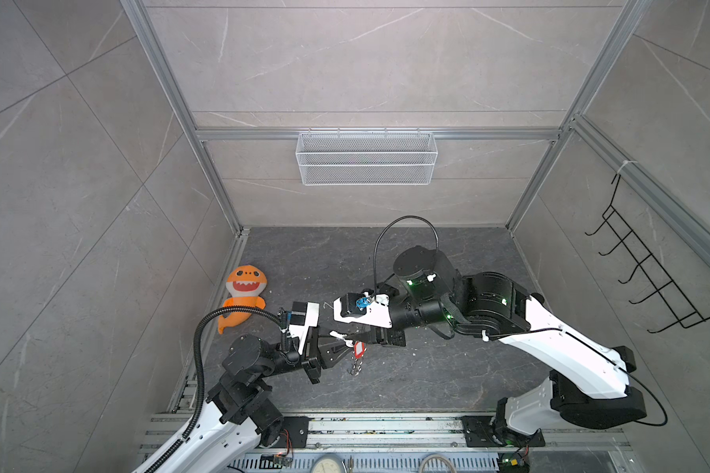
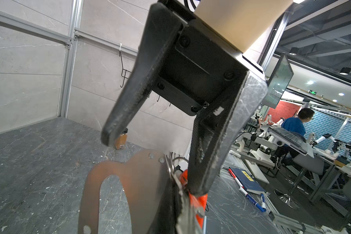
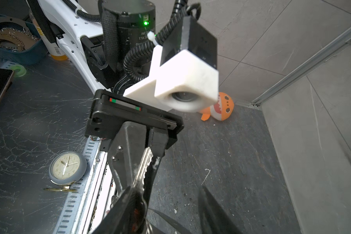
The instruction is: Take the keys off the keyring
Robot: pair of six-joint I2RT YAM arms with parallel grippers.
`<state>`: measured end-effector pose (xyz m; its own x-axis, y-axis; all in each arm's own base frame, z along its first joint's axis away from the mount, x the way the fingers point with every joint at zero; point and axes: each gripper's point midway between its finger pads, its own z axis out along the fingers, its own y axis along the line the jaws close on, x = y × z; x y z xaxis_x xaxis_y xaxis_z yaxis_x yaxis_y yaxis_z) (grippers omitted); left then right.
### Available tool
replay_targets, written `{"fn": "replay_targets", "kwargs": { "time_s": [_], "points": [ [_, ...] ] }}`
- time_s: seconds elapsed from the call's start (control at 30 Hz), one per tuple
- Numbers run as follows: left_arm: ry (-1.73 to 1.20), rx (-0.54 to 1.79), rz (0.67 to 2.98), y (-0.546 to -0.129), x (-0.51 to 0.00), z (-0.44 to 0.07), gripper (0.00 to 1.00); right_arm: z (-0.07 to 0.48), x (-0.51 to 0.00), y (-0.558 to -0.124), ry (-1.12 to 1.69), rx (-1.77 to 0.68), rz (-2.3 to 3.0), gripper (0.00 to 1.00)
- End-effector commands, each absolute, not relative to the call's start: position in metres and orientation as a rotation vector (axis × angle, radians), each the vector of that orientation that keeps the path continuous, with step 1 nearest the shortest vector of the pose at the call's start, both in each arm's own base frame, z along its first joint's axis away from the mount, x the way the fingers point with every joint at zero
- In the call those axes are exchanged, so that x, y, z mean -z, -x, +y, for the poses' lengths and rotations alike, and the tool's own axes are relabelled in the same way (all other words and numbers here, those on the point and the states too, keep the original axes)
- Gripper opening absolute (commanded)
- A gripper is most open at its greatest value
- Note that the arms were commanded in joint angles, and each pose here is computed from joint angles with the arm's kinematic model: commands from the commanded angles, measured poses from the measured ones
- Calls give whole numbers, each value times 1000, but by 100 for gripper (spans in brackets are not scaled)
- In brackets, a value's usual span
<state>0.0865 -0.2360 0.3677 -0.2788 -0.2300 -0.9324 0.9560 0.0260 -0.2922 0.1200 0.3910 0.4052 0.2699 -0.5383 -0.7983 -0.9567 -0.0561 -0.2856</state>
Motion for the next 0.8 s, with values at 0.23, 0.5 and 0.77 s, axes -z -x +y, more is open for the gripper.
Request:
{"fn": "replay_targets", "kwargs": {
  "time_s": [0.23,0.5,0.77],
  "points": [
    [-786,1446,1155,-85,-388,-225,0,388,-459,-114,1532,-736,1269,59],
    [-739,1428,1111,-86,-392,-218,0,353,-474,-129,1207,-776,1319,57],
    [-743,1416,1100,-83,-393,-215,0,339,-430,-127,1206,-1283,1415,55]
  ]
}}
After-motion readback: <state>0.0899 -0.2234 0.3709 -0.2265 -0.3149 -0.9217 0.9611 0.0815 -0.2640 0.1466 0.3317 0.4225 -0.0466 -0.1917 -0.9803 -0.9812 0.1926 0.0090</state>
